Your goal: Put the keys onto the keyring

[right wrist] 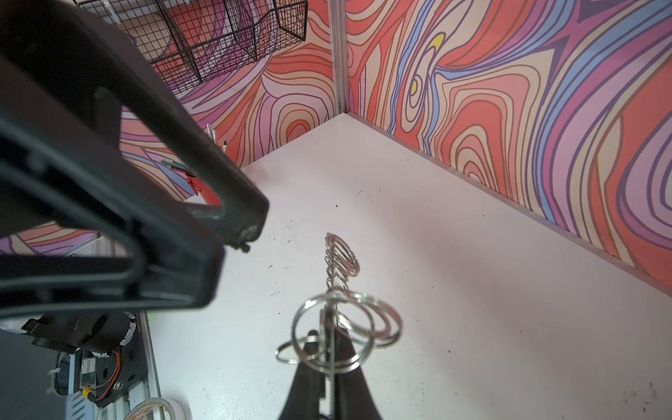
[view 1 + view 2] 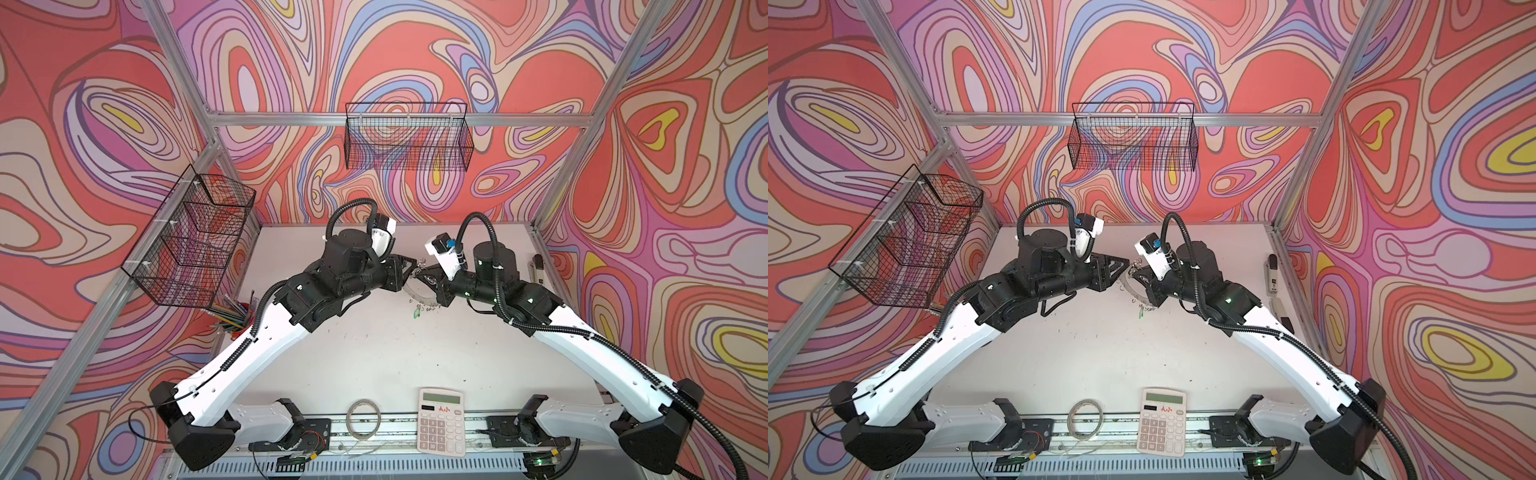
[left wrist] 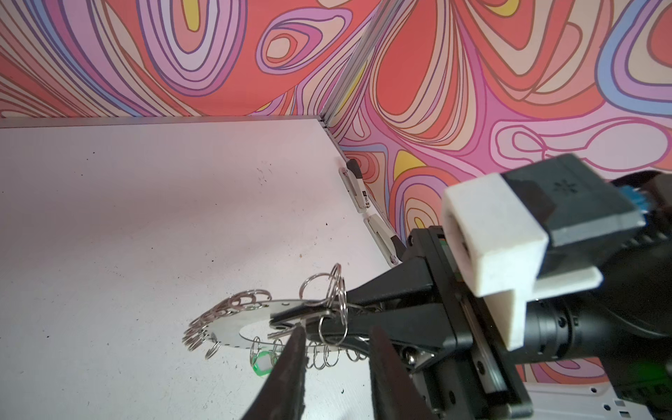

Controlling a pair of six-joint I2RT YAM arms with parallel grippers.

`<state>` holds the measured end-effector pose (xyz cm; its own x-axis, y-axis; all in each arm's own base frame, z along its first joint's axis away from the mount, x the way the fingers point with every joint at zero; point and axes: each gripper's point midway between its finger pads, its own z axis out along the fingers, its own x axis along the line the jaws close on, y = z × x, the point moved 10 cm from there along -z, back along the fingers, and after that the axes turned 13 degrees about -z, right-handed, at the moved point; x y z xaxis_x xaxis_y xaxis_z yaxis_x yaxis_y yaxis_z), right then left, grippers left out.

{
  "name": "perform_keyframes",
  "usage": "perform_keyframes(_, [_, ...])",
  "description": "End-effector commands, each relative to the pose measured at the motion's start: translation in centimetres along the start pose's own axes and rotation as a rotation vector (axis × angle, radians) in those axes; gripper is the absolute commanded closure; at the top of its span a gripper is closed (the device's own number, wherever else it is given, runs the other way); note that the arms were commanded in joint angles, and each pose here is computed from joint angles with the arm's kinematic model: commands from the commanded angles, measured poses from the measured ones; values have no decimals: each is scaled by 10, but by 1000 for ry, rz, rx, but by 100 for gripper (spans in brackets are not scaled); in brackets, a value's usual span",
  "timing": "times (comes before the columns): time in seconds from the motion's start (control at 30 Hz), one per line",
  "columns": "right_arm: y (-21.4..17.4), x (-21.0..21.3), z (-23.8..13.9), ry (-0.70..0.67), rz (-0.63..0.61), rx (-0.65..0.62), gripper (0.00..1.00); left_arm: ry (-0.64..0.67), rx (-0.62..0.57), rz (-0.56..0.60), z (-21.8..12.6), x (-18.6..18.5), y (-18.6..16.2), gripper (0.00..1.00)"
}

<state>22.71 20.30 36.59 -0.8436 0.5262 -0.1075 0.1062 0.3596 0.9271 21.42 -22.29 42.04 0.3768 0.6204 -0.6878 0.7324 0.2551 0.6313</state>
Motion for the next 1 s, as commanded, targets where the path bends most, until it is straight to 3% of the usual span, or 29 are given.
perform_keyframes(0.0, [11, -1, -6, -15, -12, -47, 100, -41, 34, 15, 3, -7, 5, 69])
perform_keyframes(0.83, [11, -1, -3, -14, -8, -49, 100, -20, 105, -6, 25, 0, 0, 77])
perform_keyframes(0.97, [11, 0, -2, -8, -11, -48, 100, -18, 94, -10, 26, 1, 1, 84])
